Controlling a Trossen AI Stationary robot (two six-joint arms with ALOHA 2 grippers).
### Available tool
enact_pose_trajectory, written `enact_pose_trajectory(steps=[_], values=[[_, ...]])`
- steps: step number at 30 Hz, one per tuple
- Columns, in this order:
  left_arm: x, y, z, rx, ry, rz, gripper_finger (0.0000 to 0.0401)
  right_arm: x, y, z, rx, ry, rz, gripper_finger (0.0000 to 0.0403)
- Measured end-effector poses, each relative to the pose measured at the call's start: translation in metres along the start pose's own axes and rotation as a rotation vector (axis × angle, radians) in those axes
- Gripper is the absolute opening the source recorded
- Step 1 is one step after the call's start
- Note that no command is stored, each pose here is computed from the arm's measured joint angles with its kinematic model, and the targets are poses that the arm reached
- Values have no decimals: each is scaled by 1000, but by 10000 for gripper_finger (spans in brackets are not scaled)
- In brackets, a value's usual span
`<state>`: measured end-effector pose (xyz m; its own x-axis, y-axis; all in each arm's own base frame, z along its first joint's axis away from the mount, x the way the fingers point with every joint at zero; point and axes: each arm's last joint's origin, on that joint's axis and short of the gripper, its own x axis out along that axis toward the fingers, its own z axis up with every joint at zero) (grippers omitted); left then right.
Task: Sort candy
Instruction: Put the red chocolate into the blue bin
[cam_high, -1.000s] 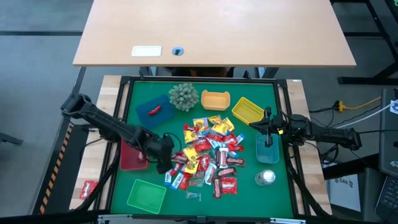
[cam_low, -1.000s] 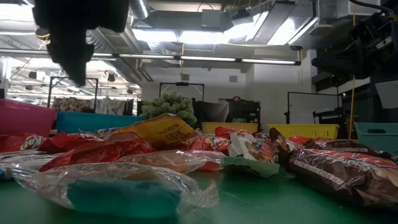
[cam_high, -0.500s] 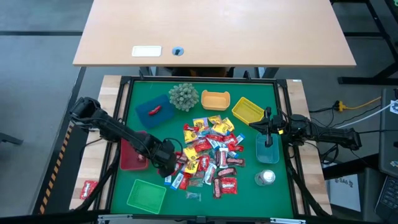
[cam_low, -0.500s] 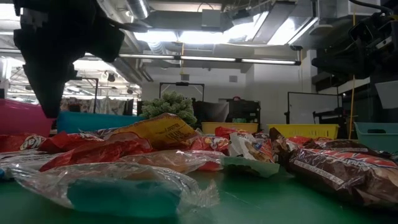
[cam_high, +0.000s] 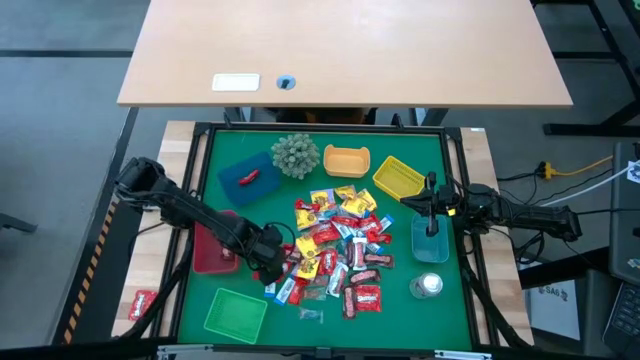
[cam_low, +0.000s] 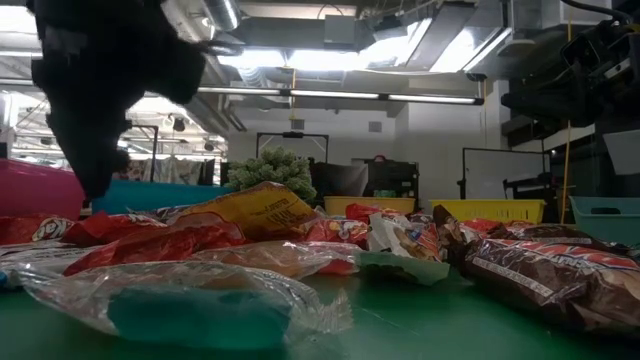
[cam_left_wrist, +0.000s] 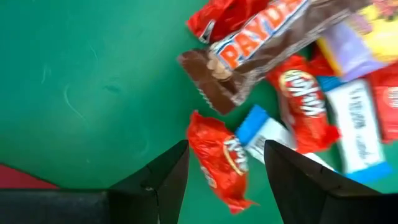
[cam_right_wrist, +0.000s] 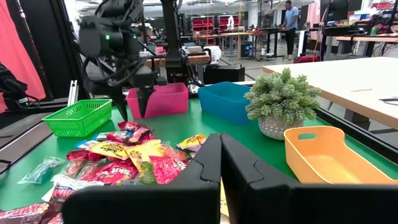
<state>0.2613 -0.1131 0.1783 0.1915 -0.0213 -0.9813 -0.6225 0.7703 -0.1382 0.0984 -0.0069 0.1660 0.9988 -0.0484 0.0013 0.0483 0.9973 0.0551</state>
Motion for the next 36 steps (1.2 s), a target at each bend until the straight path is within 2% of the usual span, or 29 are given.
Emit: enact_pose_trajectory(steps=[8, 18, 27, 36], values=[[21, -1, -1, 5, 37, 75, 195, 0, 0, 0, 0, 0, 0, 1], [25, -1, -1, 6, 39, 85, 186, 0, 0, 0, 0, 0, 0, 1], [25, -1, -1, 7, 38, 86, 120, 0, 0, 0, 0, 0, 0, 1], [25, -1, -1, 7, 39, 85, 34, 0, 0, 0, 0, 0, 0, 1]])
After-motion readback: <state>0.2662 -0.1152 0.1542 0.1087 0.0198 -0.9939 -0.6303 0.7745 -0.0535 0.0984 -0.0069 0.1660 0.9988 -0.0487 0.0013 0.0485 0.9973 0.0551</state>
